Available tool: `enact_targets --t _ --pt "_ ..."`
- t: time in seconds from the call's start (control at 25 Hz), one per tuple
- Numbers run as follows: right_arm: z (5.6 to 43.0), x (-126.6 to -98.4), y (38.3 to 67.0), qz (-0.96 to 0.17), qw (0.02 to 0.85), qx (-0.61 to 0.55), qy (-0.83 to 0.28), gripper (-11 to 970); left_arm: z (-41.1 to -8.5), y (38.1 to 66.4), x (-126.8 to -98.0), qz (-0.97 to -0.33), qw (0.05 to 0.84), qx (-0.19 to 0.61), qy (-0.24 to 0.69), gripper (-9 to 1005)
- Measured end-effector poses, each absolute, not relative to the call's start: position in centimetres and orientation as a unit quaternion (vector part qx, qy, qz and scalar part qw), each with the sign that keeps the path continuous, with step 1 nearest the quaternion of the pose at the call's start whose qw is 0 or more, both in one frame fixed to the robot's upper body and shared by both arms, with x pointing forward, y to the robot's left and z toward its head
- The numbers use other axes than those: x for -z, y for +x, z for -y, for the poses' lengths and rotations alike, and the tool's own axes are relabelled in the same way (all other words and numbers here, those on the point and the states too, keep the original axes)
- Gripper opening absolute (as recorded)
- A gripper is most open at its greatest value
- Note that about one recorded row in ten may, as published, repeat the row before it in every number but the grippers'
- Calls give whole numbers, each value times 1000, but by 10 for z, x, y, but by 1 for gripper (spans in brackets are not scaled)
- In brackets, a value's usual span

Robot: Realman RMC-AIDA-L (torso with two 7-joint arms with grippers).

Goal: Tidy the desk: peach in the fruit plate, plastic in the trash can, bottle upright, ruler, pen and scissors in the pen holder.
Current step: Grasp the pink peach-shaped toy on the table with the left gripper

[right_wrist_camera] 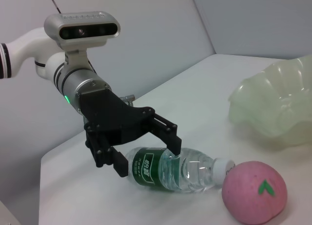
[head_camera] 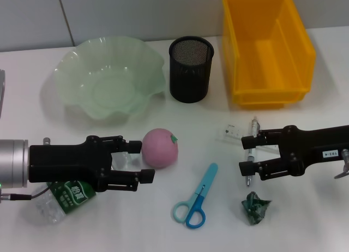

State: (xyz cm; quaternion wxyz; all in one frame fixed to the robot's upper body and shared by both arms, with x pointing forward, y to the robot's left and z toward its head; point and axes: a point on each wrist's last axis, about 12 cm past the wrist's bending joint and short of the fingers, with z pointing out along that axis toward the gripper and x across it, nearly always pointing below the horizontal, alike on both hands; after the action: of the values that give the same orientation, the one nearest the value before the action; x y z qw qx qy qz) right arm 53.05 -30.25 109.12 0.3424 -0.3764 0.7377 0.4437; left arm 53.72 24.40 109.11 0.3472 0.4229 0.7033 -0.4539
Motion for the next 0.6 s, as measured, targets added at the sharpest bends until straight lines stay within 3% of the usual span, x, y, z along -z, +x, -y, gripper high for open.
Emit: enact_targets --t 0.6 --pt "302 -1091 530 -737 341 -446 -376 814 -243 536 -1093 -699 346 460 425 806"
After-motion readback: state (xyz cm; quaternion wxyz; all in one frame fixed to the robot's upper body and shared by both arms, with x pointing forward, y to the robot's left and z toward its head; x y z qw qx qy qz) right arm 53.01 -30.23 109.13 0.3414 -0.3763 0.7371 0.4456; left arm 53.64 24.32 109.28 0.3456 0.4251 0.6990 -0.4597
